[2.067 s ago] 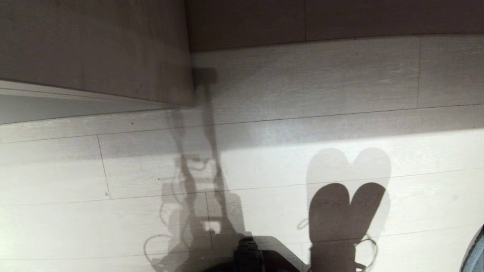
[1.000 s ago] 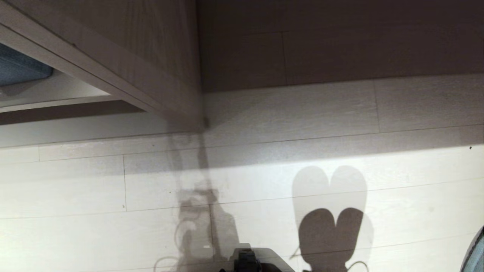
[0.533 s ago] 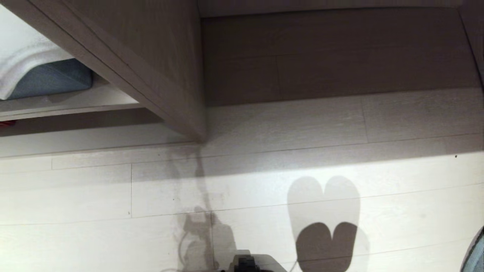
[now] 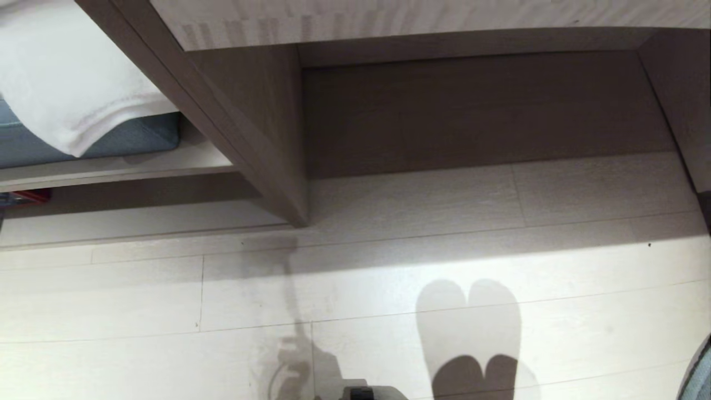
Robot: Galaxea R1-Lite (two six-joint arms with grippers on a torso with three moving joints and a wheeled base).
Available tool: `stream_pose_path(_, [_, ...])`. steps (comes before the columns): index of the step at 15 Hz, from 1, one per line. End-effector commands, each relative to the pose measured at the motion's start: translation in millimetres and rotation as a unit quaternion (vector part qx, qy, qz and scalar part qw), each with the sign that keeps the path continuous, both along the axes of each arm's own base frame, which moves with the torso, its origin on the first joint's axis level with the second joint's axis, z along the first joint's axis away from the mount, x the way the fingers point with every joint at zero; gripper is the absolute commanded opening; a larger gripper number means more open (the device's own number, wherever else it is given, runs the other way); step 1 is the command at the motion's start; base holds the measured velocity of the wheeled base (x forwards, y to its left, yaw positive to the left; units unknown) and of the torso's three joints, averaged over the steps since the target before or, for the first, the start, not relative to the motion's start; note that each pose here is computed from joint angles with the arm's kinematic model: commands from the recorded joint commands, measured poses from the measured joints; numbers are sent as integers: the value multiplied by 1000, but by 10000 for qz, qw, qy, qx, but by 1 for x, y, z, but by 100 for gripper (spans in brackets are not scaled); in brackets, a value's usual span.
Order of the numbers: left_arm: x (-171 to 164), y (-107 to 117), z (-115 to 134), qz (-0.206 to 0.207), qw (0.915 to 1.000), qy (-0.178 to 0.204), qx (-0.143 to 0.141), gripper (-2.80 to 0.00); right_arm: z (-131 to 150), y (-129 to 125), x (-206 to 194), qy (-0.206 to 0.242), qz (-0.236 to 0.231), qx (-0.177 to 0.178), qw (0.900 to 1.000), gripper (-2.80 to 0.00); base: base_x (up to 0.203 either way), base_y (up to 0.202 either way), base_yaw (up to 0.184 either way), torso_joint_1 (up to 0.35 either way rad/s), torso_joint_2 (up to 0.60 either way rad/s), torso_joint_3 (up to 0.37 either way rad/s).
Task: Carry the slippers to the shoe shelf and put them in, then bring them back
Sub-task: Place the slippers into the shoe cabinet
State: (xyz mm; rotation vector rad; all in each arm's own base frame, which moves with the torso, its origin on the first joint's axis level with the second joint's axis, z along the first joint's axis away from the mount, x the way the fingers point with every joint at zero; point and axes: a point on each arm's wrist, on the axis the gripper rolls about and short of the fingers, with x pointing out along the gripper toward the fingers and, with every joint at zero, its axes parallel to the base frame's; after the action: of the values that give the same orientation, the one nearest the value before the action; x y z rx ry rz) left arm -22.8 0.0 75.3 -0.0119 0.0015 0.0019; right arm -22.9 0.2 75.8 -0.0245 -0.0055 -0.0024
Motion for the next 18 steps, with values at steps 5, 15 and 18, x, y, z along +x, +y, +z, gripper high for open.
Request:
stream_pose_path(5, [0,0,0,6,10000,0,-2,-280,0,0,0,11,4,38,10000,-280,0,0,0,2,1,203])
stream_pose_path(15, [0,0,0,-2,10000,0,-2,-280,0,0,0,4,-3,61,10000,-280,0,0,0,1,2,201])
stream_pose_path(18, [0,0,0,6,10000,0,-2,-280,0,0,0,4,-3,69,10000,-280,0,0,0,4,1,202])
